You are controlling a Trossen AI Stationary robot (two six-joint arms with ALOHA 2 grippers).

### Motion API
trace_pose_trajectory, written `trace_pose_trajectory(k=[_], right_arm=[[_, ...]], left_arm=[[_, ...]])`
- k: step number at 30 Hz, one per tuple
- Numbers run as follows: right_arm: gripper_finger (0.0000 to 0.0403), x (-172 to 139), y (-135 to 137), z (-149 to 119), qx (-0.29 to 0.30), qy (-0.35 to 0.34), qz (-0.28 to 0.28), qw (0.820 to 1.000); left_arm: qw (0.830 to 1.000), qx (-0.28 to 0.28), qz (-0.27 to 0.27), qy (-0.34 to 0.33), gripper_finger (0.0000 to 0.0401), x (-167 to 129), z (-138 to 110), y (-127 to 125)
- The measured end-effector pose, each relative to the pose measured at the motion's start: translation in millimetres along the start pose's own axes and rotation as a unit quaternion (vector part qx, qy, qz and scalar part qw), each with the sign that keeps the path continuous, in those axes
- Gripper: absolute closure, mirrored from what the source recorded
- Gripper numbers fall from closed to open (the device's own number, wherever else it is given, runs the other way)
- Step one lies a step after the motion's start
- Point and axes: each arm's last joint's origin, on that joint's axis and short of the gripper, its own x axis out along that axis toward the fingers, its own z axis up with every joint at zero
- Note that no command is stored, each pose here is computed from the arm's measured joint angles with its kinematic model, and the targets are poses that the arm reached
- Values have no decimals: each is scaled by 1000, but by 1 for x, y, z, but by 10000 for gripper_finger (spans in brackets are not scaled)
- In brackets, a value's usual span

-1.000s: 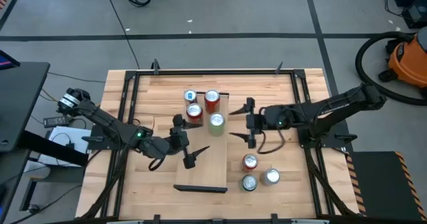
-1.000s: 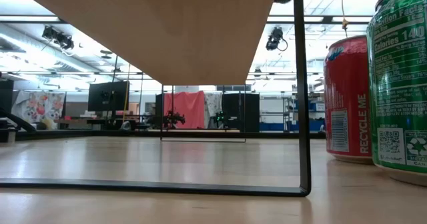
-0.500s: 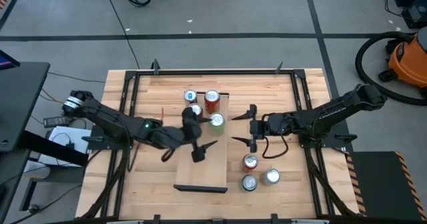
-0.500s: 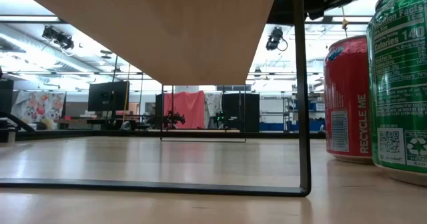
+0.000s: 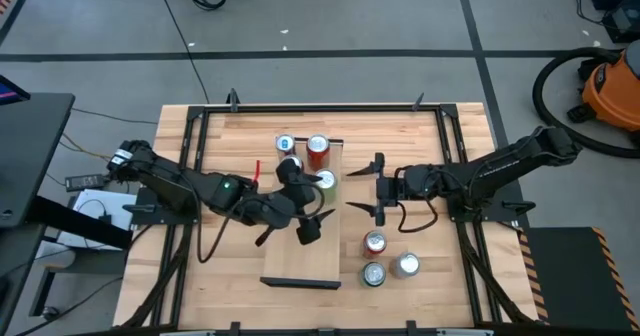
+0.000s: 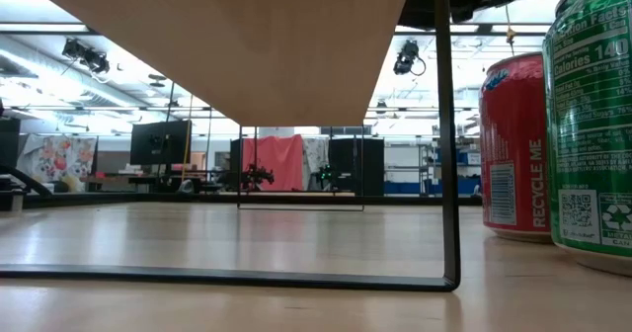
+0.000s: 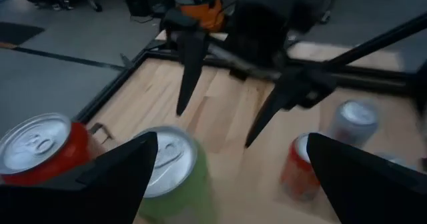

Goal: Place canned beverage on shelf
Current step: Put the light green soda can on the shelf

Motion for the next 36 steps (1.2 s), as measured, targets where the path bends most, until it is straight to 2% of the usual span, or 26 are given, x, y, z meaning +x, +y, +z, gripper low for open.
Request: trace_pose_trajectory(k=[5,9,15,19,24,29,36], right_arm=[[54,-4,9,-12,7,-23,23,999],[54,-8,17,-14,3,-75,79,994],[54,-6,17,-16,27,-93,152,984],[54,3,20,-24,32,-78,143,986],[54,20,23,-37,24,-61,94,993],[54,27,20,-43,15,-59,78,995],[54,31,5,-48,26,-48,55,997]], left_arm=[[999,-4,-31,-20,5,4,5,-7],[998,19,-56,-29,5,19,4,-14],[999,-11,-40,25,5,40,-8,-5],[999,-1,-43,21,5,39,-5,-5],[998,6,-37,42,5,21,16,-2],[998,-8,-16,68,5,4,32,8],[994,-17,11,108,5,7,27,18]])
